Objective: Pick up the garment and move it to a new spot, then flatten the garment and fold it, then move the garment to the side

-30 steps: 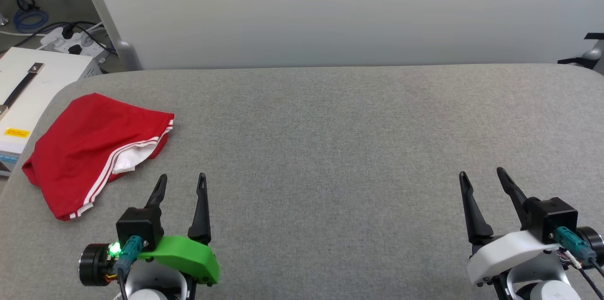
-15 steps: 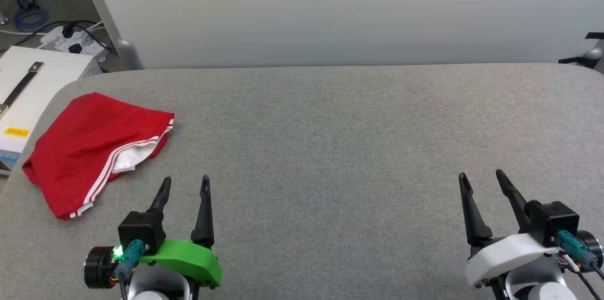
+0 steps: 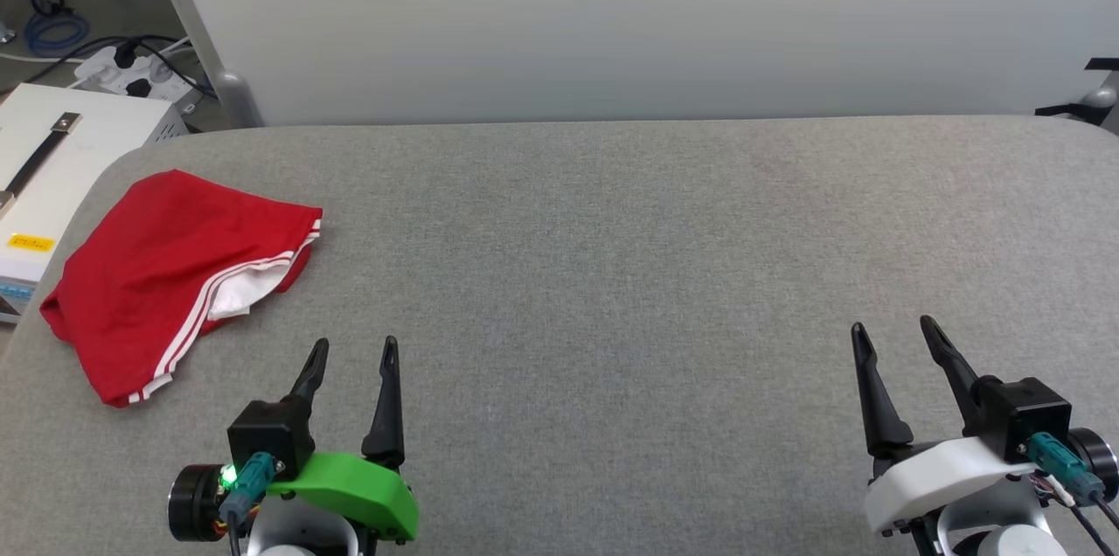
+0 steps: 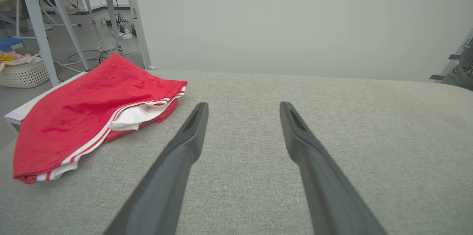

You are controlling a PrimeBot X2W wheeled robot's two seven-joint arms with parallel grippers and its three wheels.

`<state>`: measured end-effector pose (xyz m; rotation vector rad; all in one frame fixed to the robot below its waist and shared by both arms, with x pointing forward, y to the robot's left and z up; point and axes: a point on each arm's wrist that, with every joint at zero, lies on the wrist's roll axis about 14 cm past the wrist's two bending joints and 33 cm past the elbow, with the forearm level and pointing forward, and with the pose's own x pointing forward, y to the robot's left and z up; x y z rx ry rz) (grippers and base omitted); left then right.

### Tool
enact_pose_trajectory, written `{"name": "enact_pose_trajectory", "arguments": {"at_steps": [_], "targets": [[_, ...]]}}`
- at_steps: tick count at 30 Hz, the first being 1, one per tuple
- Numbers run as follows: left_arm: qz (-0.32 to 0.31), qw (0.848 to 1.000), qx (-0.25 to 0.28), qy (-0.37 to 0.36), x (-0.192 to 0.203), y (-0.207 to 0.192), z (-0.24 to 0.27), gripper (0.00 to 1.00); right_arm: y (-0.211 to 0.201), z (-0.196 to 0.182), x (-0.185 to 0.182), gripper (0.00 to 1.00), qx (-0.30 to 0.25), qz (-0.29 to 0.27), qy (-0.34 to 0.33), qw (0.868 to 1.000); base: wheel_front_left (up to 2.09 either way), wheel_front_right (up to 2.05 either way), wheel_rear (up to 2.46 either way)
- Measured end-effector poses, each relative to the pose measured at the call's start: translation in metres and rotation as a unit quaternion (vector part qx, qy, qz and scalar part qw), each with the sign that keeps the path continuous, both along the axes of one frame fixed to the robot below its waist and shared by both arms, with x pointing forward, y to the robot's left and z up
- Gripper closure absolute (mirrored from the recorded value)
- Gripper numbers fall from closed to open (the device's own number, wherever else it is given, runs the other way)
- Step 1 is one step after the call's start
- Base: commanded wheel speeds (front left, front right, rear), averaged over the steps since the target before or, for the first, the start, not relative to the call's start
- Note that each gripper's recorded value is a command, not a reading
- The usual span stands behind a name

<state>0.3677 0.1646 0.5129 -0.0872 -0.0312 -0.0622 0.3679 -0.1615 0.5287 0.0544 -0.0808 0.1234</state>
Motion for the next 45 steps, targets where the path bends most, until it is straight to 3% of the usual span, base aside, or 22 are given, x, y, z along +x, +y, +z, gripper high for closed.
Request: {"name": "enact_pose_trajectory", "arguments": {"at_steps": [30, 45], "targets": [[-0.010, 0.999, -0.034, -0.002, -0.003, -0.005, -0.010, 0.00, 0.000, -0.001, 0.001, 0.00, 0.016, -0.001, -0.016, 1.000, 0.00, 0.00, 0.00], [0.048, 0.998, -0.045, -0.005, -0.024, 0.032, -0.015, 0.00, 0.058, -0.005, 0.011, 0.00, 0.034, 0.084, -0.016, 0.996, 0.00, 0.00, 0.00]]}}
